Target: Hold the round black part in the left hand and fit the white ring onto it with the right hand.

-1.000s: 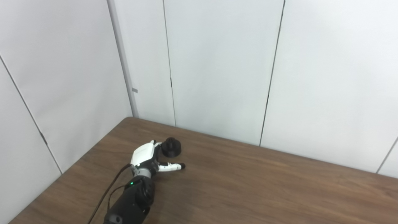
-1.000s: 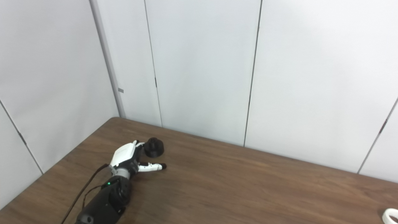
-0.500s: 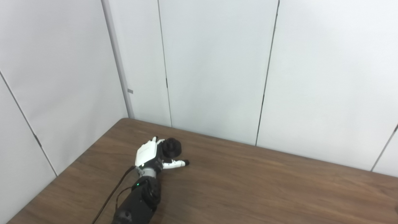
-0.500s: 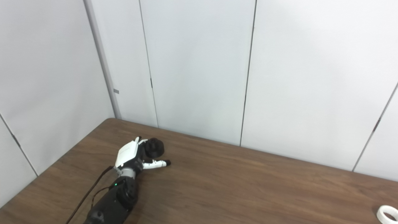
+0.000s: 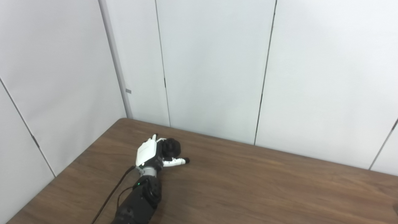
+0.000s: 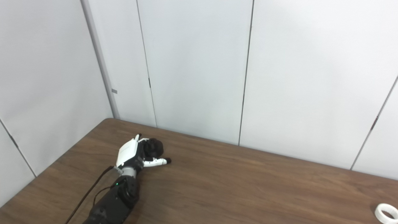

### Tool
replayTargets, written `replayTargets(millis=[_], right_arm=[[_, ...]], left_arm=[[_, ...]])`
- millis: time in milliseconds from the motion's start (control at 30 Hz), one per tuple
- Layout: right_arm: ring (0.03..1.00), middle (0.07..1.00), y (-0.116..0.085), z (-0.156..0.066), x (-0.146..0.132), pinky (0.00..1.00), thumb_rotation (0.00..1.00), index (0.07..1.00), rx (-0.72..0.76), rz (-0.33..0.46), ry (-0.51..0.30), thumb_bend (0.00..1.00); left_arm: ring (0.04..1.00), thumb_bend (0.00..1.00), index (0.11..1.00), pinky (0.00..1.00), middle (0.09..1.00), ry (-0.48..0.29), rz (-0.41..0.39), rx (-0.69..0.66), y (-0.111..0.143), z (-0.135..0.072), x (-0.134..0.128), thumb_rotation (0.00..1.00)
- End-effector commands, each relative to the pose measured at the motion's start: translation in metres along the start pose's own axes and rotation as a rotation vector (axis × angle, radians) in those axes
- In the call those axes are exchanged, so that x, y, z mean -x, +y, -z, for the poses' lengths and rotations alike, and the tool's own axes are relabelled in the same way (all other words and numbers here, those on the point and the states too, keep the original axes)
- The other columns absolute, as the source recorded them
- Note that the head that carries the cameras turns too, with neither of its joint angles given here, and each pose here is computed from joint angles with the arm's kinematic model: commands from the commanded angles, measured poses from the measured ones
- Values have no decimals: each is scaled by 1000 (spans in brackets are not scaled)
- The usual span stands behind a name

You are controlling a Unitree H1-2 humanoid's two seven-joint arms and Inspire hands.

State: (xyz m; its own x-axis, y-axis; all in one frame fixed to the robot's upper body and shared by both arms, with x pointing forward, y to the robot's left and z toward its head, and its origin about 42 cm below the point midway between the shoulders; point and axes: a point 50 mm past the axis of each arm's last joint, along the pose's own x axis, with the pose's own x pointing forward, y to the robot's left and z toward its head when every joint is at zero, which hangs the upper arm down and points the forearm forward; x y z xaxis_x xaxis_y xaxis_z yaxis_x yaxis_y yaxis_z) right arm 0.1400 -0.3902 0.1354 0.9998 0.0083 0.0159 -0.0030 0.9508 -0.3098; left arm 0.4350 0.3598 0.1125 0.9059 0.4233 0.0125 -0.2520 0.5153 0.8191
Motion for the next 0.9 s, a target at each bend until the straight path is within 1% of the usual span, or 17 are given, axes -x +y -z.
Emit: replayTargets(millis=[0, 100, 167, 367, 500, 600, 700, 767, 800, 833, 867], right_arm=[[929, 943, -8, -8, 1, 909, 730, 908, 30, -7, -20, 716], [930, 945, -8, -8, 0, 913, 729, 914, 27, -9, -21, 704], [931, 946, -8, -8, 0, 918, 718, 911, 26, -9, -21, 694], [937, 952, -11, -9, 1, 917, 724, 914, 34, -16, -18, 702], [938, 952, -12, -9, 1, 907, 727, 915, 37, -16, -16, 713], [942, 953, -12, -9, 1, 911, 718, 914, 33, -19, -15, 722], [949, 958, -11, -9, 0, 923, 700, 916, 17, -25, -22, 731], [953, 958, -11, -8, 0, 936, 665, 908, 7, -26, -26, 716], [952, 956, -11, -8, 0, 936, 654, 906, 2, -26, -26, 719], [951, 956, -11, -8, 0, 934, 637, 903, -1, -26, -25, 716], [950, 957, -11, -8, 0, 933, 622, 902, -1, -24, -24, 717]], left_arm=[[1000, 870, 710, 1000, 1000, -13, 15, 3, -1, 2, 2, 185], [1000, 877, 709, 1000, 998, -20, 22, 5, -2, 2, 3, 172], [1000, 887, 724, 1000, 1000, -24, 28, 7, -2, 3, 4, 183], [1000, 917, 754, 1000, 1000, -17, 51, 23, -1, 11, 10, 184], [1000, 900, 750, 1000, 1000, -8, 58, 36, 0, 18, 13, 172], [1000, 852, 739, 1000, 1000, -11, 85, 37, 0, 22, 17, 162], [1000, 826, 694, 1000, 984, -20, 95, 49, 0, 25, 20, 131], [995, 835, 611, 1000, 946, -38, 76, 77, -2, 30, 22, 57], [988, 683, 551, 1000, 930, -46, 66, 95, -3, 32, 23, 55], [982, 605, 519, 1000, 915, -48, 61, 106, -5, 35, 24, 53], [976, 556, 498, 1000, 901, -50, 57, 112, -6, 37, 25, 51]])
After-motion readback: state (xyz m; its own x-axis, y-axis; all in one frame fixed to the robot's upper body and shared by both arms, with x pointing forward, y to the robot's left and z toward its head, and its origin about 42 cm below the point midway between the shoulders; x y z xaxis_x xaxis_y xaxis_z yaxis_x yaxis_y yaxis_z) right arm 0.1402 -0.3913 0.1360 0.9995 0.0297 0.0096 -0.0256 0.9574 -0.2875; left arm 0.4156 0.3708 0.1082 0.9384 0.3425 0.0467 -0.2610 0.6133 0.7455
